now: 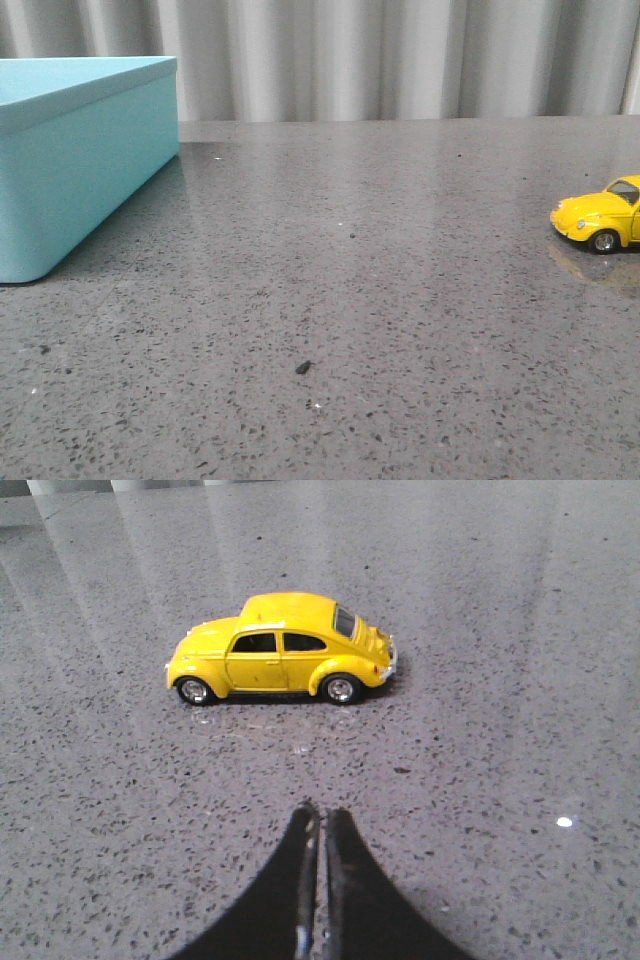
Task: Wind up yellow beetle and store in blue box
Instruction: 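Move the right gripper toward the yellow toy beetle car, then lower the right gripper down onto the roof of the yellow car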
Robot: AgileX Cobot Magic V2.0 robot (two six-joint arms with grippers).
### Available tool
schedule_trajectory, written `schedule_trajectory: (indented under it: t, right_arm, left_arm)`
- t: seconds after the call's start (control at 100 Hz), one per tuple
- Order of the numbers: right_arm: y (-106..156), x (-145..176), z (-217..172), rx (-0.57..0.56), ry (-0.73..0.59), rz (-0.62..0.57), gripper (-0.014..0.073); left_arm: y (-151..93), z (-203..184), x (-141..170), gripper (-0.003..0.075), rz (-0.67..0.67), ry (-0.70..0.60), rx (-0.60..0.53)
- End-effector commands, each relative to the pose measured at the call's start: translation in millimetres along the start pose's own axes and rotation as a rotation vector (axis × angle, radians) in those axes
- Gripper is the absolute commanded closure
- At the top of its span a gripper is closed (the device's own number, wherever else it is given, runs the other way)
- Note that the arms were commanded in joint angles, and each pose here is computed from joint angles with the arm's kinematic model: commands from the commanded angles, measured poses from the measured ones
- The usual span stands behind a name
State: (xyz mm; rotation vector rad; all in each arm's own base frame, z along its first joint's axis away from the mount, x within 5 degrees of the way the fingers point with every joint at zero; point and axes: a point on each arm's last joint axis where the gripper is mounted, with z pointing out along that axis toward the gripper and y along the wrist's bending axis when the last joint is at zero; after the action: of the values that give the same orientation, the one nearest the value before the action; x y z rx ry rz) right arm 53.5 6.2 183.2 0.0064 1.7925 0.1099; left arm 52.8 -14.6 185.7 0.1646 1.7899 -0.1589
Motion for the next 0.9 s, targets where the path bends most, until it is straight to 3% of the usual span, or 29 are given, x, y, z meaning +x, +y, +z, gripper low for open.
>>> schedule_trajectory:
  t: [0.0, 0.24, 0.47, 0.48, 0.59, 0.89]
  right_arm:
    - [-3, -1, 2, 0.026, -0.082, -0.018, 0.0636]
    - [-4, -13, 0, 0.038, -0.215, 0.009, 0.0636]
    - [-3, -13, 0, 0.027, -0.224, 0.071, 0.0636]
    - [-6, -23, -3, 0.045, -0.334, 0.080, 0.0636]
    - [-7, -28, -5, 0.052, -0.393, 0.116, 0.0636]
    - [-6, -23, -3, 0.040, -0.334, 0.116, 0.0636]
  left_arm:
    - [1, 3, 4, 0.0741, -0.027, -0.025, -0.006]
    - [1, 3, 4, 0.0741, -0.027, -0.025, -0.006]
    - [1, 3, 4, 0.0741, -0.027, -0.025, -0.006]
    - [1, 3, 4, 0.0741, -0.027, -0.025, -0.006]
    - [1, 3, 4, 0.0741, -0.027, -0.025, -0.006]
    - [1, 3, 4, 0.0741, -0.027, -0.025, -0.006]
